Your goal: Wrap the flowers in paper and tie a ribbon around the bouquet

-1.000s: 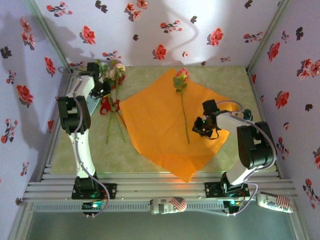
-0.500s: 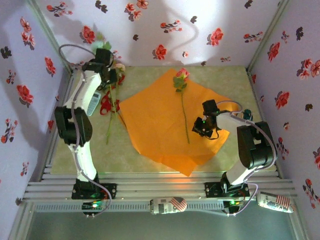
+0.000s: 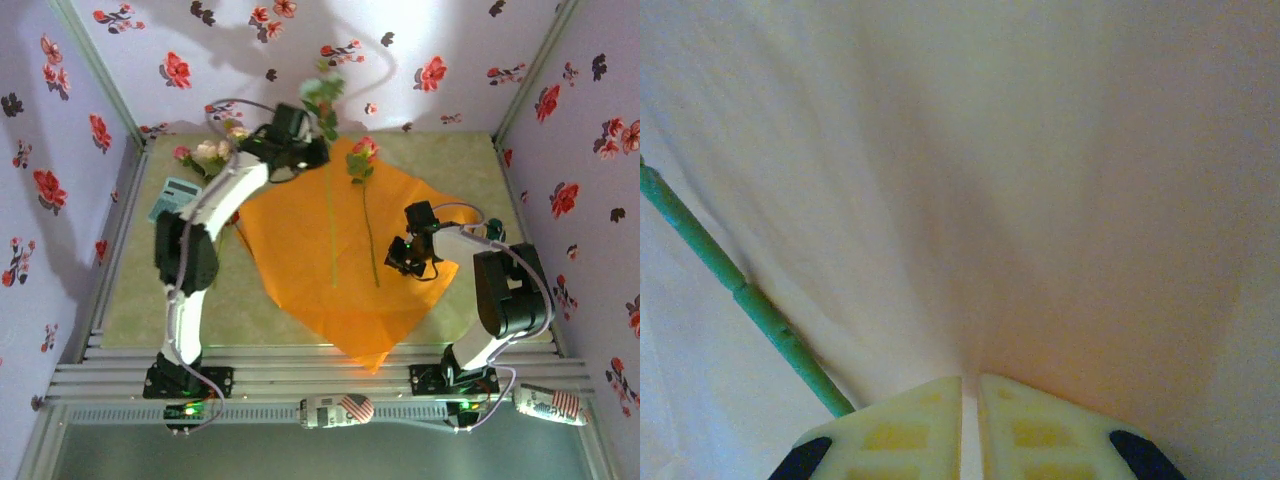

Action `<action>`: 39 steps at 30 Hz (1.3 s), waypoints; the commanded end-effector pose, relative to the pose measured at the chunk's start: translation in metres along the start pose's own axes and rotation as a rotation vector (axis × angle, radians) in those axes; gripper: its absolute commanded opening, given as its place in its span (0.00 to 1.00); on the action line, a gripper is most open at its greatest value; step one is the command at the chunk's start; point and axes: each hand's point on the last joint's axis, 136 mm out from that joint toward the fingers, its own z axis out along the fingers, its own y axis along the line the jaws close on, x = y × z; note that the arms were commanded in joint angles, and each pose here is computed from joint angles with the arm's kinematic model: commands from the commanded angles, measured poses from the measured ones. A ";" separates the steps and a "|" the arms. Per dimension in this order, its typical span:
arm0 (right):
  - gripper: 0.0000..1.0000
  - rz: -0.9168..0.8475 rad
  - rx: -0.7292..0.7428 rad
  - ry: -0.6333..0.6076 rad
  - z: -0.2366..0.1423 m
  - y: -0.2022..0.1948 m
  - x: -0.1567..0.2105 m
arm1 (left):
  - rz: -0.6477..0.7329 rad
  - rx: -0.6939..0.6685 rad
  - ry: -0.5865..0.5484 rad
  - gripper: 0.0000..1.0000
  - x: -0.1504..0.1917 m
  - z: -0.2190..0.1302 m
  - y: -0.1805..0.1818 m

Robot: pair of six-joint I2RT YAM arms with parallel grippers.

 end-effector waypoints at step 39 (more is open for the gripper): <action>0.16 -0.027 -0.009 -0.009 -0.006 -0.001 0.003 | -0.136 -0.568 -0.042 0.33 -0.068 -0.106 0.257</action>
